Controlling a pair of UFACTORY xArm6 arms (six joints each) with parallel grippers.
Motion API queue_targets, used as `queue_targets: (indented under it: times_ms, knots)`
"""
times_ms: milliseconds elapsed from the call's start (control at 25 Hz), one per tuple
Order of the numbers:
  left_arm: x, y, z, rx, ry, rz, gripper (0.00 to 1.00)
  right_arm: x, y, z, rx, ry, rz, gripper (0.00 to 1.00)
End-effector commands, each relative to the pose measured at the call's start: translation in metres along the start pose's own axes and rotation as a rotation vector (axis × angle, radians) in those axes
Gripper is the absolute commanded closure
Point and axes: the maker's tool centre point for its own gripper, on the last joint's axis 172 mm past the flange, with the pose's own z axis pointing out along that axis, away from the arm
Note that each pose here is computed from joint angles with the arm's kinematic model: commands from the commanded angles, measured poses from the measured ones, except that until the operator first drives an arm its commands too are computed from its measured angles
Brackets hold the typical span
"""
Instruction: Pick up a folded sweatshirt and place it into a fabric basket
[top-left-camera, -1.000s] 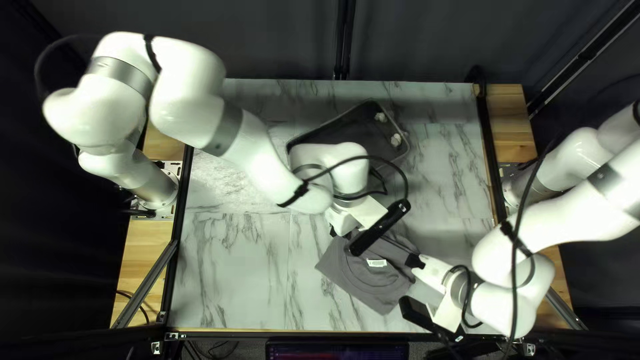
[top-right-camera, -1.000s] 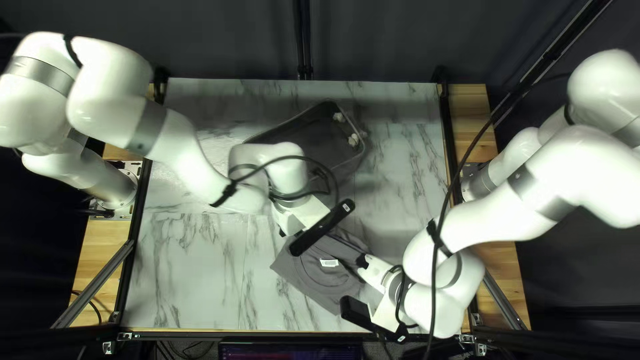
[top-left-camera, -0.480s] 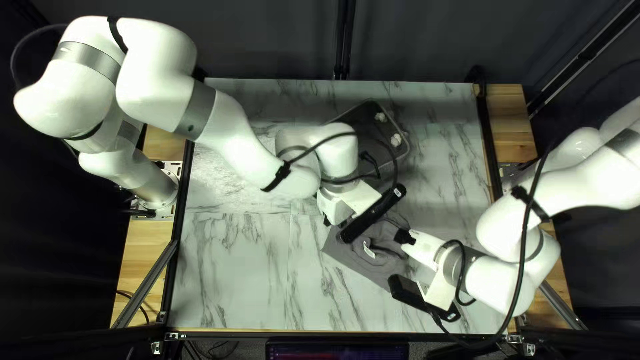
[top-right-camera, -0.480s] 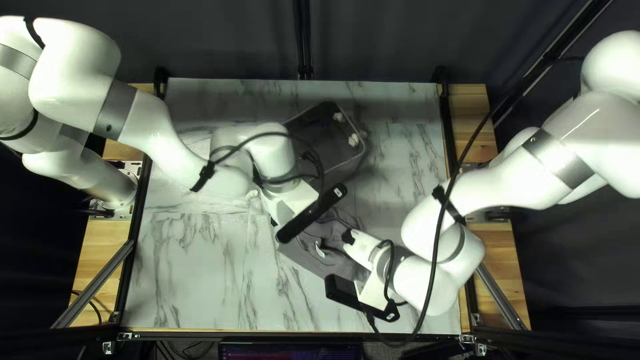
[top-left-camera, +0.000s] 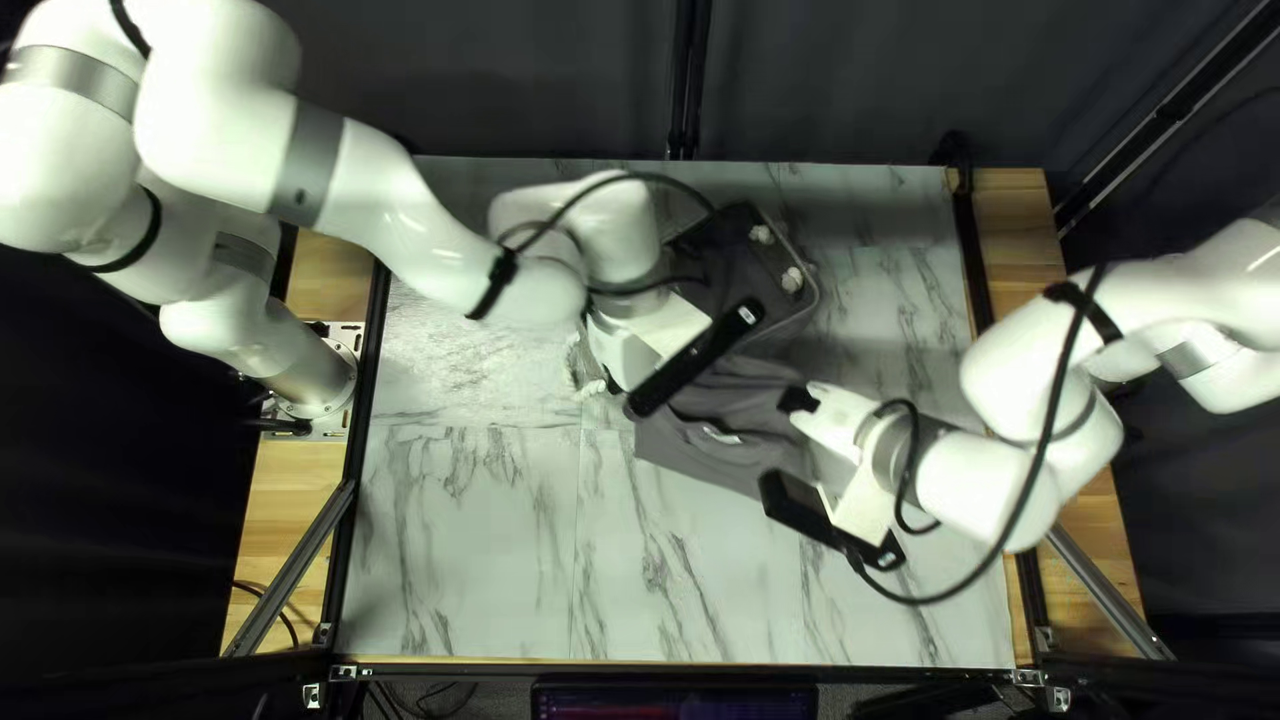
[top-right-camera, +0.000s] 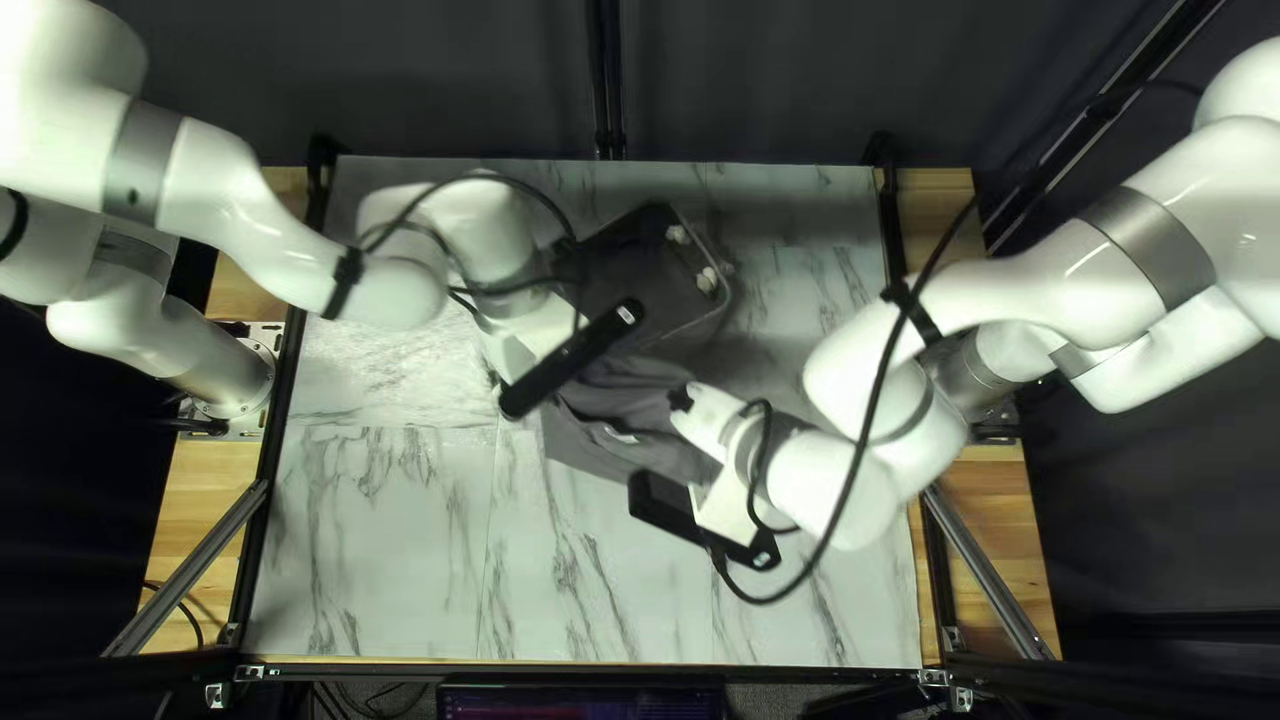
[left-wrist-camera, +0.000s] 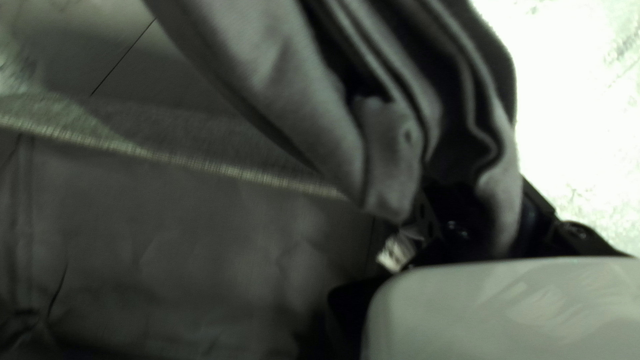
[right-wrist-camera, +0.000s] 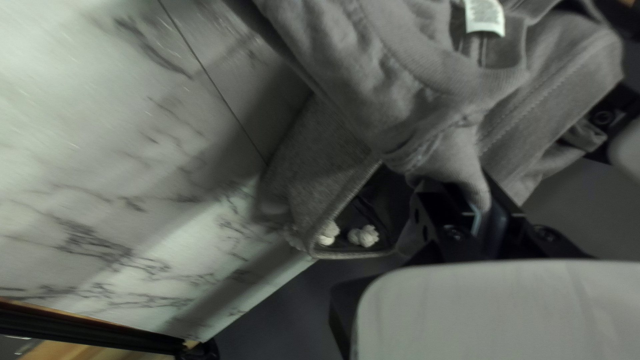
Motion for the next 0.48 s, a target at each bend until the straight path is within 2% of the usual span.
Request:
queue_targets:
  times_ms: [40,280,480]
  knots:
    - [-0.015,-0.003,-0.022,0.009,-0.006,0.012,1.0,-0.024,0.026,0.004,-0.006,-0.01,-0.005,1.0]
    - [-0.043,-0.016,-0.053,0.029,-0.001,0.013,1.0,-0.079,0.068,0.022,-0.012,-0.033,-0.002,1.0]
    - [-0.055,-0.027,-0.078,0.047,0.007,0.024,1.0,-0.112,0.087,0.035,-0.021,-0.04,0.0,1.0]
